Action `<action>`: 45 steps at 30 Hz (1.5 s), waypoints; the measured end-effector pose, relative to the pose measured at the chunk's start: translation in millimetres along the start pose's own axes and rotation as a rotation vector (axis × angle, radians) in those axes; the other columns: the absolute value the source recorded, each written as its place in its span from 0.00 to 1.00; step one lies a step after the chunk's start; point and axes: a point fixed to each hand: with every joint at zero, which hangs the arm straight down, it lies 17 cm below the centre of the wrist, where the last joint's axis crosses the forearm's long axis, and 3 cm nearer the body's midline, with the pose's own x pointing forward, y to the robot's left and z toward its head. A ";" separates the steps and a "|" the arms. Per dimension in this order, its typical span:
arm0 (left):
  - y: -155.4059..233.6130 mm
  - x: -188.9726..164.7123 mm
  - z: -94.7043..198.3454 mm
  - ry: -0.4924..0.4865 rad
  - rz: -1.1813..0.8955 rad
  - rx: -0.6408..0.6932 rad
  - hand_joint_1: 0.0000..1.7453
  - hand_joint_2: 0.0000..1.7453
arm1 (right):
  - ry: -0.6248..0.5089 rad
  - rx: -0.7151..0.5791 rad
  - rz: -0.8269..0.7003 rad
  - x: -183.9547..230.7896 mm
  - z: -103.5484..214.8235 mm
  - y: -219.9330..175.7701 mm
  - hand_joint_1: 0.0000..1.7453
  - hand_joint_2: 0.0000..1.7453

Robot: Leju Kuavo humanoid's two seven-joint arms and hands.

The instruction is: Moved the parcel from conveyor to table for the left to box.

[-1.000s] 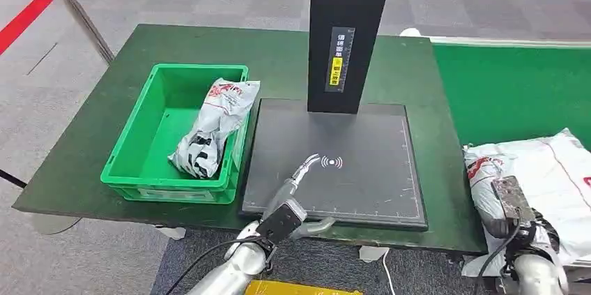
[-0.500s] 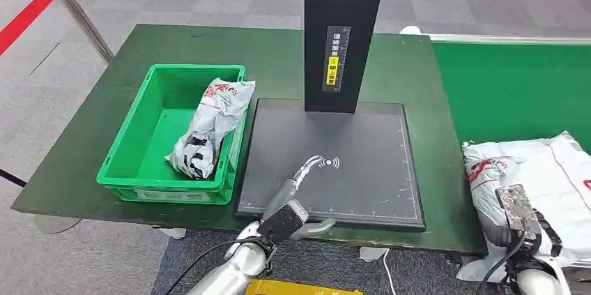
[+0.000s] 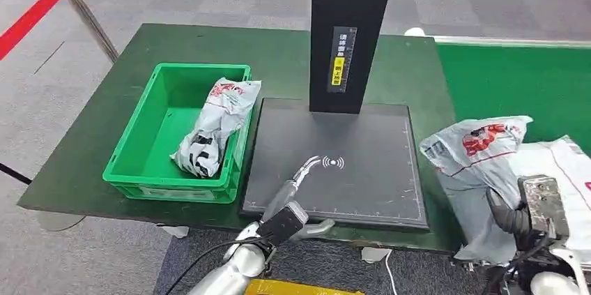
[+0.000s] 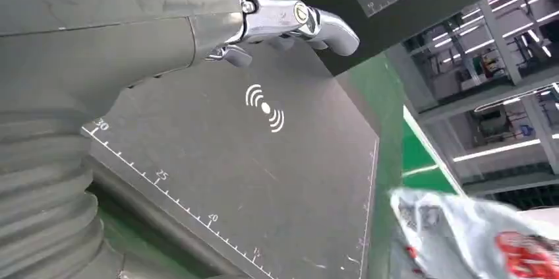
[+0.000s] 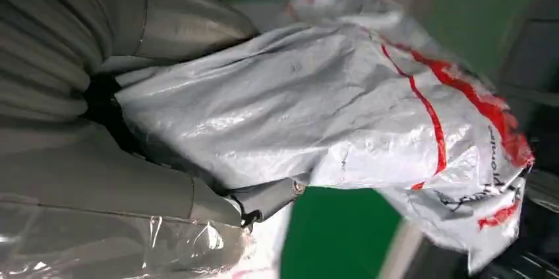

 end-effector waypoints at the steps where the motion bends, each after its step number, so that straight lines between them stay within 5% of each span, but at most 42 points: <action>1: 0.1 0.6 -0.1 -0.003 -0.001 0.000 0.00 1.00 | -0.017 -0.002 -0.005 6.2 0.8 -2.3 1.00 1.00; 15: 2.2 1.3 -0.3 -0.008 -0.006 0.010 0.00 1.00 | -0.148 -0.039 -0.068 48.4 4.0 -24.9 1.00 1.00; 25: 4.4 3.5 -0.8 -0.021 -0.011 0.022 0.00 1.00 | -0.193 0.031 -0.121 62.5 7.1 1.2 1.00 1.00; 38: 25.5 19.9 -16.2 -0.068 -0.142 0.092 0.00 1.00 | -0.145 0.265 -0.414 66.4 13.7 132.8 1.00 1.00; 45: 25.7 22.6 -18.1 -0.075 -0.149 0.091 0.00 1.00 | -0.117 0.289 -0.456 62.9 16.9 155.2 1.00 1.00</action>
